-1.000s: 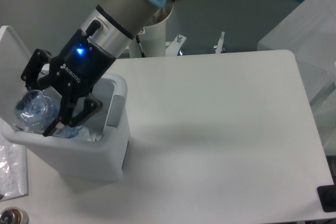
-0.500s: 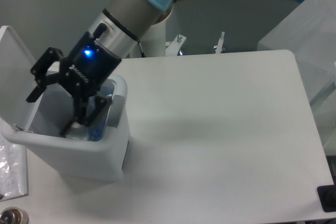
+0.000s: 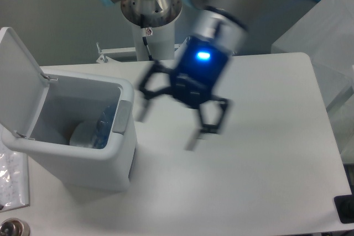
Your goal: Place the trash in the trash can
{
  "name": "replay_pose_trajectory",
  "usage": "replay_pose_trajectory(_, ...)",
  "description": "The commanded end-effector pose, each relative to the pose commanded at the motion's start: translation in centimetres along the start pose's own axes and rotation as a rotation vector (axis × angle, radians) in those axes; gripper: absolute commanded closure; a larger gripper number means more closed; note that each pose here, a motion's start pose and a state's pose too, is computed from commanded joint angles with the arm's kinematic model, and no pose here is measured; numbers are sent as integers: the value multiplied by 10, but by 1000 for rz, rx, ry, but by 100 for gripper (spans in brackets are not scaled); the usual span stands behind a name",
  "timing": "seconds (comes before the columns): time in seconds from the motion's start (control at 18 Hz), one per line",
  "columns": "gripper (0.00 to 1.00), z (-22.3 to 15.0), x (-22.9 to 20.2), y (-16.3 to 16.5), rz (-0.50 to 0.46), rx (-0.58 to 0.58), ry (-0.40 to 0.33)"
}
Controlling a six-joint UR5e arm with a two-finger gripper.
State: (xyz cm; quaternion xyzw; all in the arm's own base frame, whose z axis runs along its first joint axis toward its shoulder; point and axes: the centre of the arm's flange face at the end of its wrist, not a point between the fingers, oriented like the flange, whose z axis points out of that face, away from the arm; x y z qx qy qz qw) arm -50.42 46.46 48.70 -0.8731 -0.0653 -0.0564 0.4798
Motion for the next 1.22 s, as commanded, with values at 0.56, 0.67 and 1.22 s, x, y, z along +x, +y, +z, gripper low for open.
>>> replay_pose_trajectory(0.56, 0, -1, -85, 64, 97, -339, -297)
replay_pose_trajectory(0.67, 0, 11, -89, 74, 154, -426, -320)
replay_pose_trajectory(1.22, 0, 23, -83, 97, 345, -791, -130)
